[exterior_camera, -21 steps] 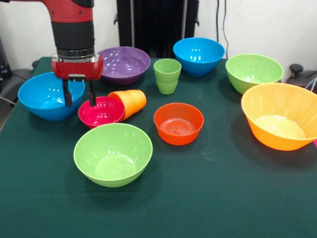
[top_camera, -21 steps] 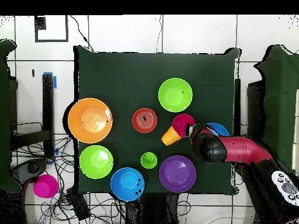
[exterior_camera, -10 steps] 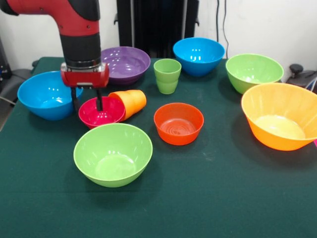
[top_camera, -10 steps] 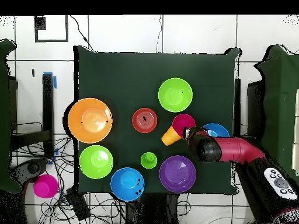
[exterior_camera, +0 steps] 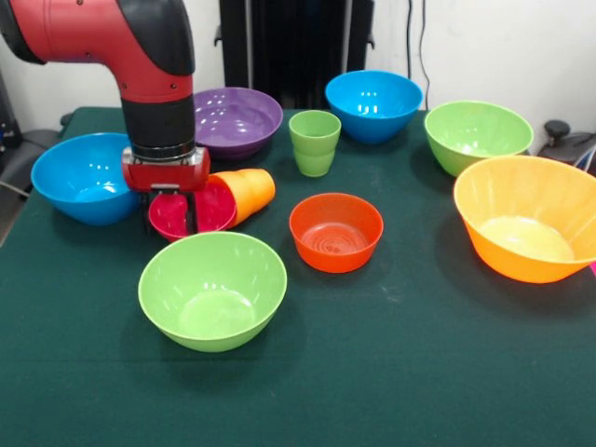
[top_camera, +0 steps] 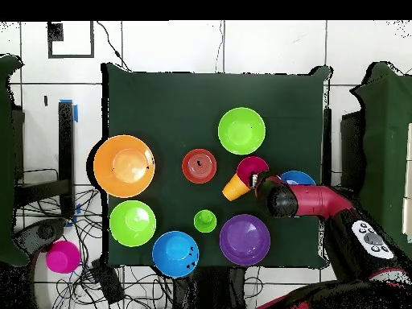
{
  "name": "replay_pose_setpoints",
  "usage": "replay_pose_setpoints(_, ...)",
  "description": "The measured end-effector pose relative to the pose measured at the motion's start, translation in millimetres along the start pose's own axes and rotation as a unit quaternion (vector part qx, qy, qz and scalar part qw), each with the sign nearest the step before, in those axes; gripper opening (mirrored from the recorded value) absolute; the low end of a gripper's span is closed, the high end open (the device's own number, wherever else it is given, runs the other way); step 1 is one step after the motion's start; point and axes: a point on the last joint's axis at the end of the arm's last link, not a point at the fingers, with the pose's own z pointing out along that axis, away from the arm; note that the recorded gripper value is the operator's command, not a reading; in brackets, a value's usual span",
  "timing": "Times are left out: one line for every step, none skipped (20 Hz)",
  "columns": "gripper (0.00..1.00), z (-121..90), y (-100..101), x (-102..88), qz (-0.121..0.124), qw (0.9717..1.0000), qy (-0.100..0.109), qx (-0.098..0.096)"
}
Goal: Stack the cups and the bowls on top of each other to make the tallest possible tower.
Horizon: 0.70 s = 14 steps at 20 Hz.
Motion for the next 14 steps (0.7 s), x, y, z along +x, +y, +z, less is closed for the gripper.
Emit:
replay_pose_setpoints(1.0,0.0,-0.3,-1.4,-0.002,1.0,-0.003,0.003)
replay_pose_setpoints(1.0,0.4,-0.5,-2.4,-0.004,1.0,-0.006,0.005)
replay_pose_setpoints(1.0,0.6,-0.6,-3.2,-0.005,0.9999,-0.008,0.007)
replay_pose_setpoints(1.0,0.8,-0.5,-3.5,-0.005,0.9999,-0.008,0.007)
replay_pose_setpoints(1.0,0.8,-0.6,-4.0,-0.006,0.9999,-0.009,0.009)
replay_pose_setpoints(1.0,0.9,-0.6,-4.2,-0.007,0.9999,-0.009,0.009)
replay_pose_setpoints(1.0,1.0,-0.5,-4.5,-0.008,0.9999,-0.009,0.01)
replay_pose_setpoints(1.0,1.0,-0.6,-4.6,-0.008,0.9999,-0.009,0.01)
replay_pose_setpoints(1.0,1.0,-0.6,-4.7,-0.008,0.9999,-0.009,0.01)
replay_pose_setpoints(1.0,1.0,-0.6,-4.9,-0.008,0.9999,-0.009,0.011)
replay_pose_setpoints(0.0,1.1,-0.4,-6.1,-0.008,0.9998,-0.013,0.01)
replay_pose_setpoints(0.0,0.4,-1.3,-7.5,-0.008,0.9998,-0.015,0.011)
replay_pose_setpoints(0.0,-0.3,-2.3,-9.0,-0.008,0.9997,-0.018,0.012)
replay_pose_setpoints(0.0,-0.9,-3.2,-10.4,-0.007,0.9997,-0.021,0.013)
